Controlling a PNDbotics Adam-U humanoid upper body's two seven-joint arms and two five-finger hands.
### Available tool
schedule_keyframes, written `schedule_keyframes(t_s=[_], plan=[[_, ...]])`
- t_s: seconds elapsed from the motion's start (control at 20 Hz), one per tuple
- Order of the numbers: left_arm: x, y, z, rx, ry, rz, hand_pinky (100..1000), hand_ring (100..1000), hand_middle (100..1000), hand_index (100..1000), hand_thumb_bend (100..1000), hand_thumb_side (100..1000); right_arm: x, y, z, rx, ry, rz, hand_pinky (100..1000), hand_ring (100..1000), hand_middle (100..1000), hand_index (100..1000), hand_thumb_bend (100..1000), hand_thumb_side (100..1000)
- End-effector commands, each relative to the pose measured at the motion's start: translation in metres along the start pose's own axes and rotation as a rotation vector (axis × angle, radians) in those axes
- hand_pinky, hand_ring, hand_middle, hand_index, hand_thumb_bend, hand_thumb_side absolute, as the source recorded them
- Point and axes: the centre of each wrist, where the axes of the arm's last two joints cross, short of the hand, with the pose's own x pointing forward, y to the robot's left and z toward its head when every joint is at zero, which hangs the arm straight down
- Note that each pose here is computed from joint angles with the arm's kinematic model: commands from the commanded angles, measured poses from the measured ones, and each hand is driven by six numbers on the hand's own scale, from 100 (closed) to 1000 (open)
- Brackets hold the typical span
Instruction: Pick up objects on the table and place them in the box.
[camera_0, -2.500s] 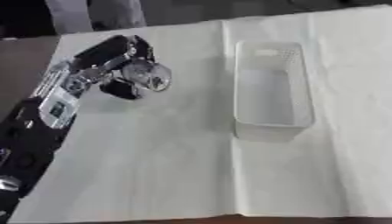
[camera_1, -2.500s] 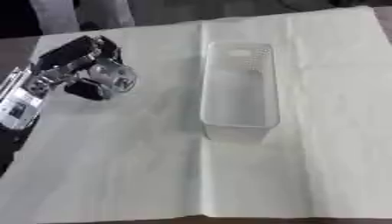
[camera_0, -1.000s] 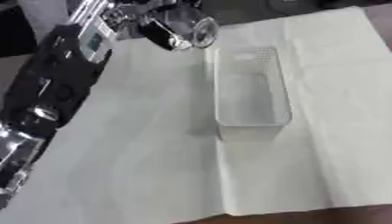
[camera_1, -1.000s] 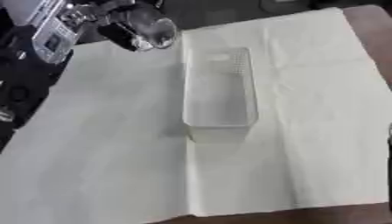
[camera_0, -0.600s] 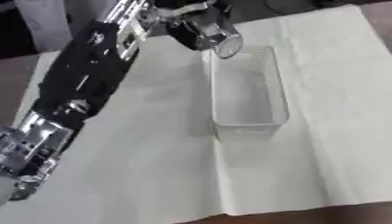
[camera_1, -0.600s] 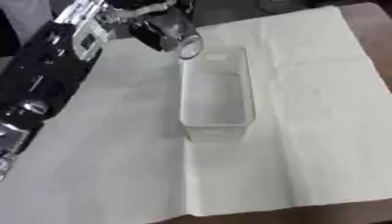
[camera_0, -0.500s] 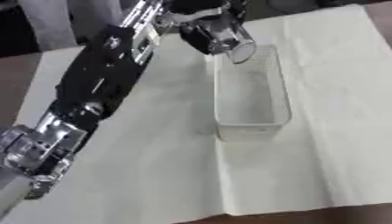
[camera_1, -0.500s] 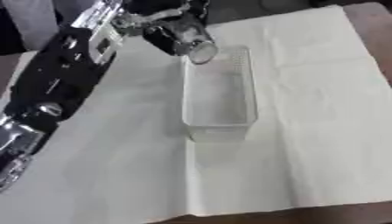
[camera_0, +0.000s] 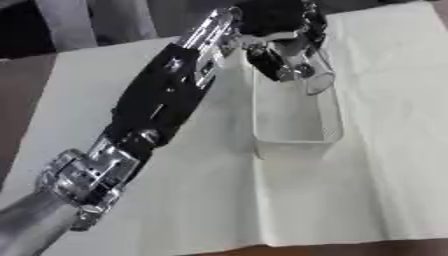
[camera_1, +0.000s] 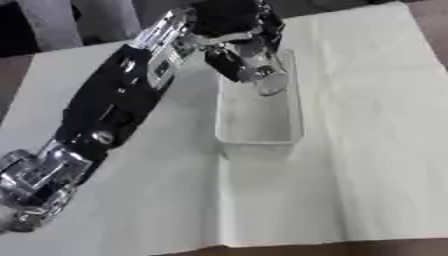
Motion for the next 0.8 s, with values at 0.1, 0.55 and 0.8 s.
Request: schedule_keyframes(t_s=[0.1, 0.55, 0.8], plan=[[-0.0032, 0.0172, -0.0039, -0.018, -0.044, -0.087, 100, 252, 357, 503, 361, 182, 0.0037, -0.0009, -0.0081, 0.374, -0.253, 0.233, 749, 828, 893, 899, 100, 864], [-0.0044, 0.0244, -0.0059, -0.208, -0.125, -0.243, 561, 729, 819, 850, 648, 545, 0.0032, -0.0006, -0.0074, 0.372, -0.253, 0.233, 748, 827, 892, 899, 100, 863], [-0.0070, 0.0217, -0.0044, -0.358, -0.110, -0.294, 734, 846, 906, 914, 667, 630, 0.0030, -0.0007, -0.0076, 0.369, -0.258, 0.233, 748, 826, 892, 900, 100, 863]])
